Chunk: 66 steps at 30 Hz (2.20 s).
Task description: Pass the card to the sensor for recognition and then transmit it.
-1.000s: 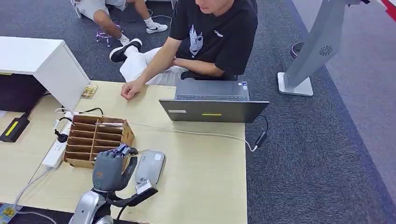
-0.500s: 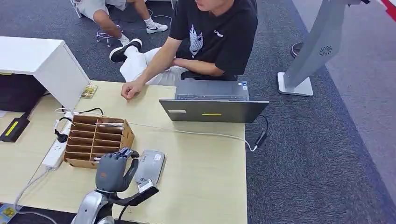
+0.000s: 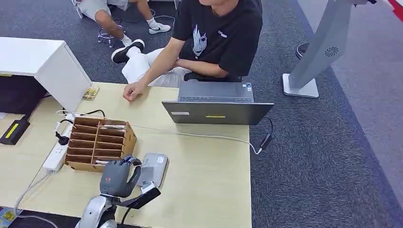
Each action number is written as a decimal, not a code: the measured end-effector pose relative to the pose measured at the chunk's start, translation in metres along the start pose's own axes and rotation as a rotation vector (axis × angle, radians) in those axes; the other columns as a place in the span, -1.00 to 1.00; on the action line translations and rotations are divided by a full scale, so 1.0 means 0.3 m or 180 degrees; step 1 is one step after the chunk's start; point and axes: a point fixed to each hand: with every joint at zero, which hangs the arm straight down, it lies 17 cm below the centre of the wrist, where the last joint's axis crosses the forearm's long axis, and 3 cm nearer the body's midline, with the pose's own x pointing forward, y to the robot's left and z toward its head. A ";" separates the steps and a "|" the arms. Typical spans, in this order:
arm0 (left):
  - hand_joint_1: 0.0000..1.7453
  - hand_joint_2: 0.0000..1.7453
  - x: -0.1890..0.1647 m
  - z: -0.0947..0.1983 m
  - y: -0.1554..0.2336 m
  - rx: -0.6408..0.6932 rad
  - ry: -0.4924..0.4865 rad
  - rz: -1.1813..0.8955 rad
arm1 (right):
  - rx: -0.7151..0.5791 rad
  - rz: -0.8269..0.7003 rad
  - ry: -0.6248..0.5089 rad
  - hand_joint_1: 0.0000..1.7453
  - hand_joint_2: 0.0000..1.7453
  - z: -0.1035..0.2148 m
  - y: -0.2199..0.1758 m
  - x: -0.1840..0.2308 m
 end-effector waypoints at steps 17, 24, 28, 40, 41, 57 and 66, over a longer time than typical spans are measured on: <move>1.00 1.00 -0.034 0.011 -0.033 -0.0063 0.0110 0.0023 | -0.0002 0.0010 -0.0028 -1.00 1.00 -0.003 -0.005 0.008; 1.00 1.00 -0.034 0.011 -0.032 -0.0056 0.0103 0.0023 | -0.0002 0.0015 -0.0023 -1.00 1.00 -0.003 -0.005 0.007; 1.00 1.00 -0.035 0.011 -0.027 -0.0034 0.0107 0.0032 | 0.0011 0.0025 -0.0018 -1.00 1.00 -0.002 -0.002 0.006; 1.00 1.00 -0.008 -0.158 0.473 0.1272 -0.0234 -0.0200 | 0.0023 0.0106 0.0026 -1.00 1.00 -0.002 0.000 -0.002; 1.00 1.00 0.002 -0.167 0.510 0.1359 -0.0277 -0.0222 | 0.0023 0.0107 0.0025 -1.00 1.00 -0.002 0.000 -0.002; 1.00 1.00 0.019 -0.275 0.984 0.2418 -0.0447 -0.0673 | 0.0028 0.0197 -0.0034 -1.00 1.00 -0.003 0.000 0.005; 1.00 1.00 -0.165 -0.327 1.043 0.2418 -0.0180 -0.1301 | 0.0062 0.0273 -0.0081 -1.00 1.00 -0.003 0.005 0.012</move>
